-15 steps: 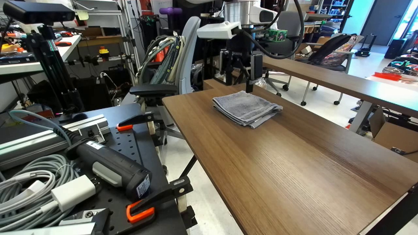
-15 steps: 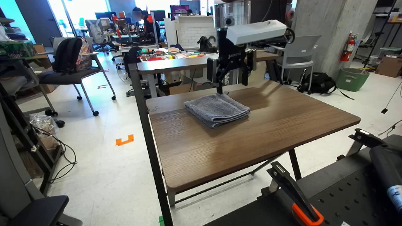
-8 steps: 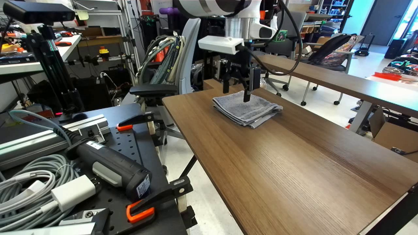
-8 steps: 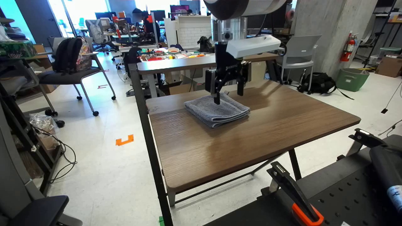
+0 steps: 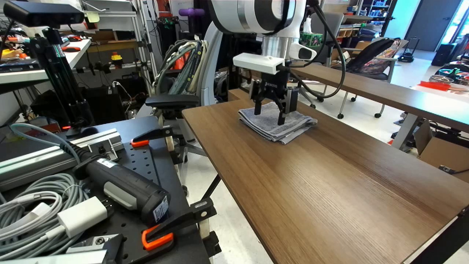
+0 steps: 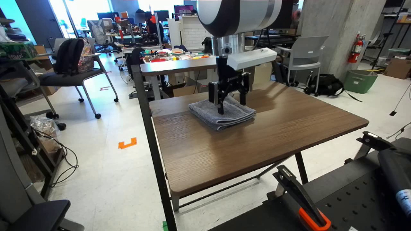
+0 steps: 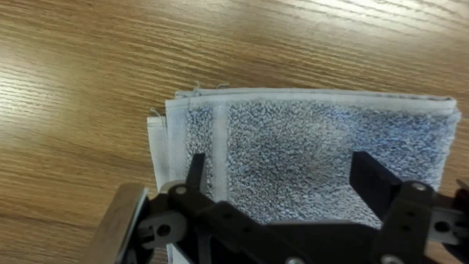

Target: Move the grey towel to the right

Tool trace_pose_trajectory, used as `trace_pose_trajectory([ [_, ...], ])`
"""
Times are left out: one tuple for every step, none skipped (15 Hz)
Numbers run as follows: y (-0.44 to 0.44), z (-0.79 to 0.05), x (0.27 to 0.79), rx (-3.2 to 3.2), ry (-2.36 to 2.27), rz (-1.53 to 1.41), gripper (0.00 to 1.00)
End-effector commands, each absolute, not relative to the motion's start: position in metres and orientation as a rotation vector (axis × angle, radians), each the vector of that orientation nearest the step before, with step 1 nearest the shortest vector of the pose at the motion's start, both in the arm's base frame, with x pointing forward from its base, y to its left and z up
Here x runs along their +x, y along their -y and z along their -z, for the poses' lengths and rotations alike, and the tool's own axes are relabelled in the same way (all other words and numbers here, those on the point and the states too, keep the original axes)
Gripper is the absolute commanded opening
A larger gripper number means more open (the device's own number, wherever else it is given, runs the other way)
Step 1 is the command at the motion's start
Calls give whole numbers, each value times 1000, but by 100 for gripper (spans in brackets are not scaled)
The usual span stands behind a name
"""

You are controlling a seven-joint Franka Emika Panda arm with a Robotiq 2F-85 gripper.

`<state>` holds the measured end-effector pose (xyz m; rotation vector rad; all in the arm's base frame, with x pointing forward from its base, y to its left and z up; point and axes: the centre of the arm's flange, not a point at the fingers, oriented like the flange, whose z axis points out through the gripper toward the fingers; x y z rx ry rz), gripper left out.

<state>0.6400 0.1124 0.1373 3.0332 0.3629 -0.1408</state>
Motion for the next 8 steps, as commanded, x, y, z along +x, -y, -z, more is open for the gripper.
trace_pose_trajectory([
  [-110,-128,668,3025,-375,211,100],
  [-108,-127,669,3018,-377,220,100],
  [-106,-126,672,3015,-375,227,100],
  [-105,-124,674,3013,-373,233,100],
  [-104,-123,676,3008,-371,240,100],
  [-103,-120,678,3002,-370,249,100],
  [-102,-117,679,2993,-368,253,100],
  [-101,-114,681,2984,-365,260,100],
])
